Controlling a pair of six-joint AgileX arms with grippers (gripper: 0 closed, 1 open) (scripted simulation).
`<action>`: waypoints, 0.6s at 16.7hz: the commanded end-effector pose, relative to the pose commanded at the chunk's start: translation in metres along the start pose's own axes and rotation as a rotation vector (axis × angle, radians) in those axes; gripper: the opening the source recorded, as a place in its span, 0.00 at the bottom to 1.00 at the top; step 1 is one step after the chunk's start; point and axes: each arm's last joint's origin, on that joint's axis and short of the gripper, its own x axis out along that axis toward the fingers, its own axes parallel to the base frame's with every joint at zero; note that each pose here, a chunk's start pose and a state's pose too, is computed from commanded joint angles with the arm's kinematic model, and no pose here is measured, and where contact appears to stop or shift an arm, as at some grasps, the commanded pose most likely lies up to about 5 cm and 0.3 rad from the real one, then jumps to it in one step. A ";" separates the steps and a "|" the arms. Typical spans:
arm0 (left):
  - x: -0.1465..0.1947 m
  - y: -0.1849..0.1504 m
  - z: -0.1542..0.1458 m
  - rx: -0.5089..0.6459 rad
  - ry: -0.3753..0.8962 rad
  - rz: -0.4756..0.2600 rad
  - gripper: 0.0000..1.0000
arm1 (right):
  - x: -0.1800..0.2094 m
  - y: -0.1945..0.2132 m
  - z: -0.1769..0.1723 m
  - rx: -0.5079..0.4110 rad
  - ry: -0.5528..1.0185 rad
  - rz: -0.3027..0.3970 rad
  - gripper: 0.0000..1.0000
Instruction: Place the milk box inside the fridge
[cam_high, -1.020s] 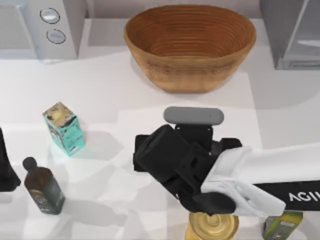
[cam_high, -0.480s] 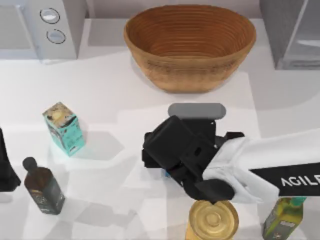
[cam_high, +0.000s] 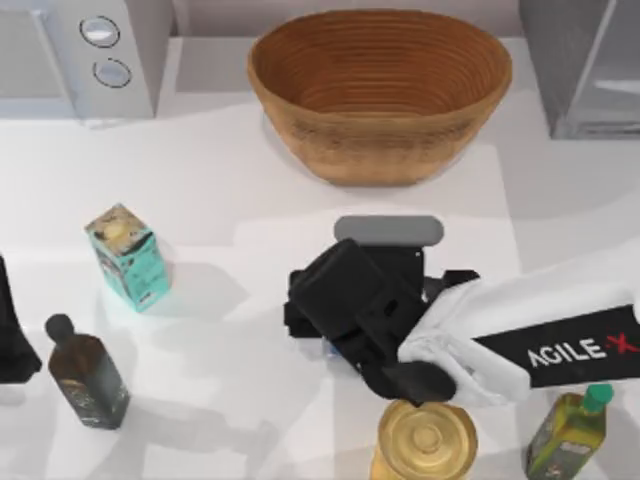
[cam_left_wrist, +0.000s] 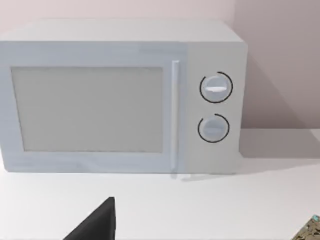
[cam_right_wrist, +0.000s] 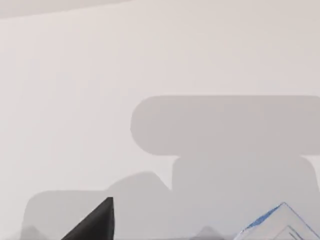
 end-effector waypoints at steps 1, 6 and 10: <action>0.000 0.000 0.000 0.000 0.000 0.000 1.00 | 0.001 0.000 -0.003 0.000 0.000 0.000 1.00; 0.000 0.000 0.000 0.000 0.000 0.000 1.00 | 0.002 0.000 -0.008 -0.001 0.001 0.000 1.00; 0.000 0.000 0.000 0.000 0.000 0.000 1.00 | 0.002 0.000 -0.008 -0.001 0.001 0.000 0.77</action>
